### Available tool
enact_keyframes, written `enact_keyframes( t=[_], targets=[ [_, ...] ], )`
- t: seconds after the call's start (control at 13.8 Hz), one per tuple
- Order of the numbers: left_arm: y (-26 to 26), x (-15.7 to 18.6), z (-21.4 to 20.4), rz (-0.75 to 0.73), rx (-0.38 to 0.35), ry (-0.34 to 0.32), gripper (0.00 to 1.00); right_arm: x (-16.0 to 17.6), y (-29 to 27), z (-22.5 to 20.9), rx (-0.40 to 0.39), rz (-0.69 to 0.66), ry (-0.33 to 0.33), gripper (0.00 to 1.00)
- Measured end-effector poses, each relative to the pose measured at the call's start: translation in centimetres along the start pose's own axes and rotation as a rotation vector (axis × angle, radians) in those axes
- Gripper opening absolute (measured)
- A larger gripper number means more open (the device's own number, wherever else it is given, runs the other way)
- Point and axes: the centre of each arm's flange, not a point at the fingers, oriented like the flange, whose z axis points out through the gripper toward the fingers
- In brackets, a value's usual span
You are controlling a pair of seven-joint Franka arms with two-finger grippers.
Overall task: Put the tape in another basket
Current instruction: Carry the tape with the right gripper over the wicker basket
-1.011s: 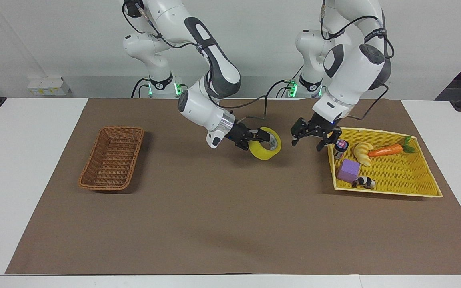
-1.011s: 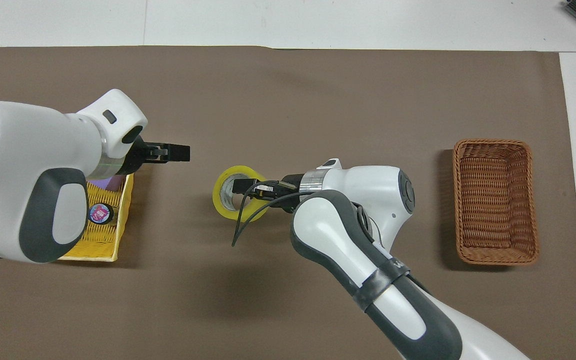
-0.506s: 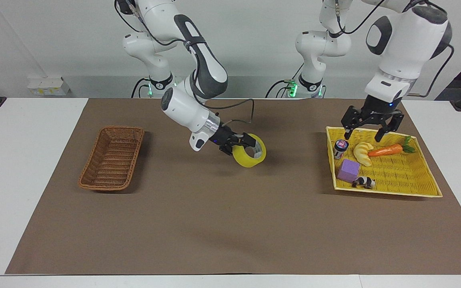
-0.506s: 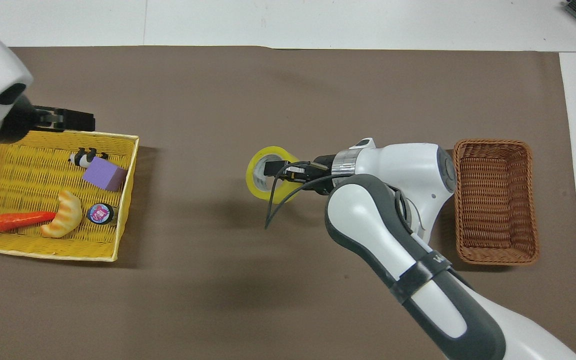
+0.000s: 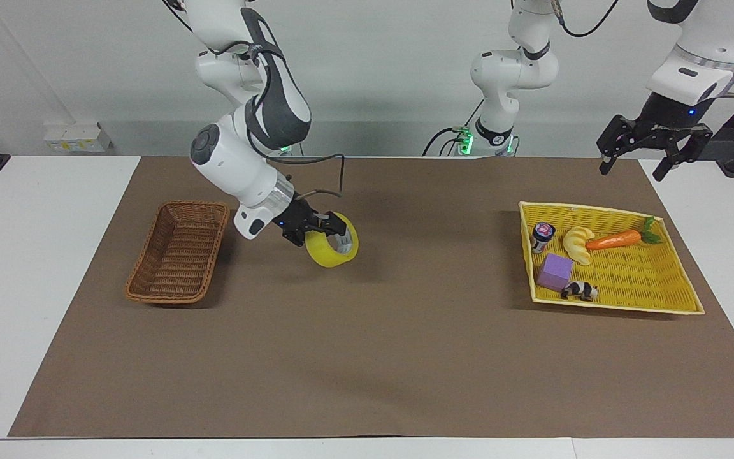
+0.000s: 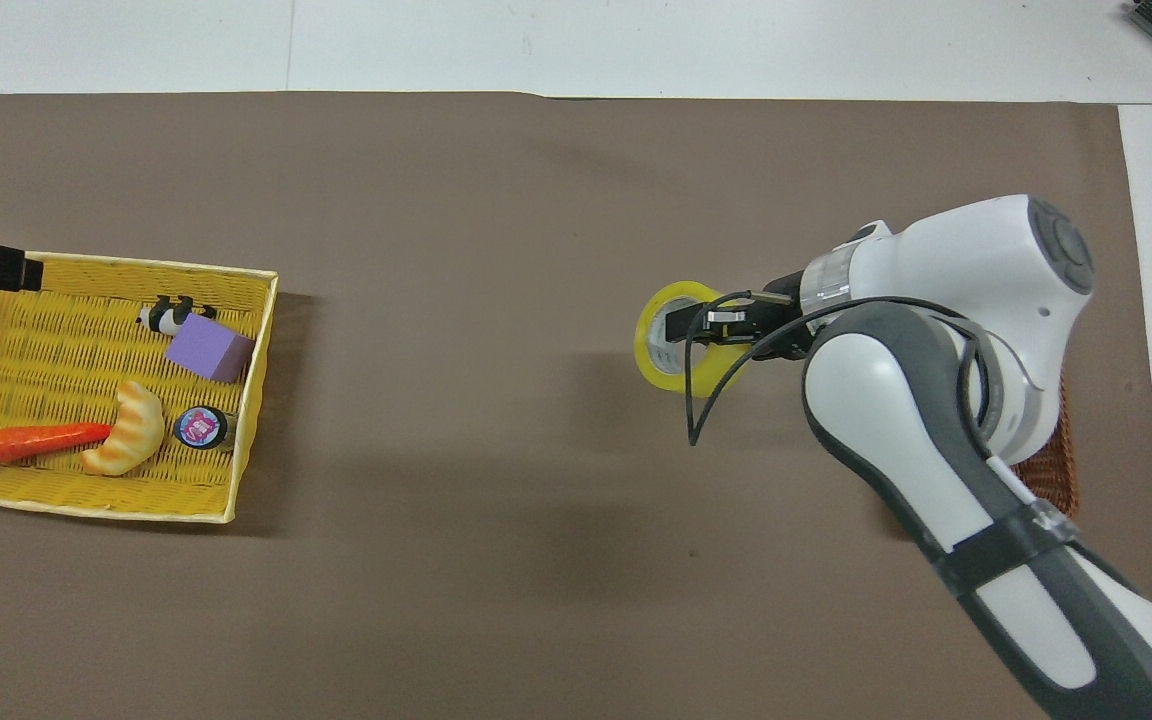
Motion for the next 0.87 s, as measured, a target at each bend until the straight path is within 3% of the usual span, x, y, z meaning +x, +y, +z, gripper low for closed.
enact_keyframes(
  t=[0.22,0.43,0.87],
  targets=[
    [0.2,-0.4,0.3,0.002,-0.007,-0.038,1.00,0.8,2.4,-3.7,-0.116,-0.046,-0.045,0.00],
    [0.3,-0.5,0.1,0.005,-0.007,-0.036,1.00,1.2,5.5,-6.7,-0.177,-0.106,-0.098,0.00],
    [0.4,-0.7,-0.2,0.005,-0.007,-0.036,1.00,1.7,13.4,-9.9,-0.378,-0.214,-0.141,0.00]
  ],
)
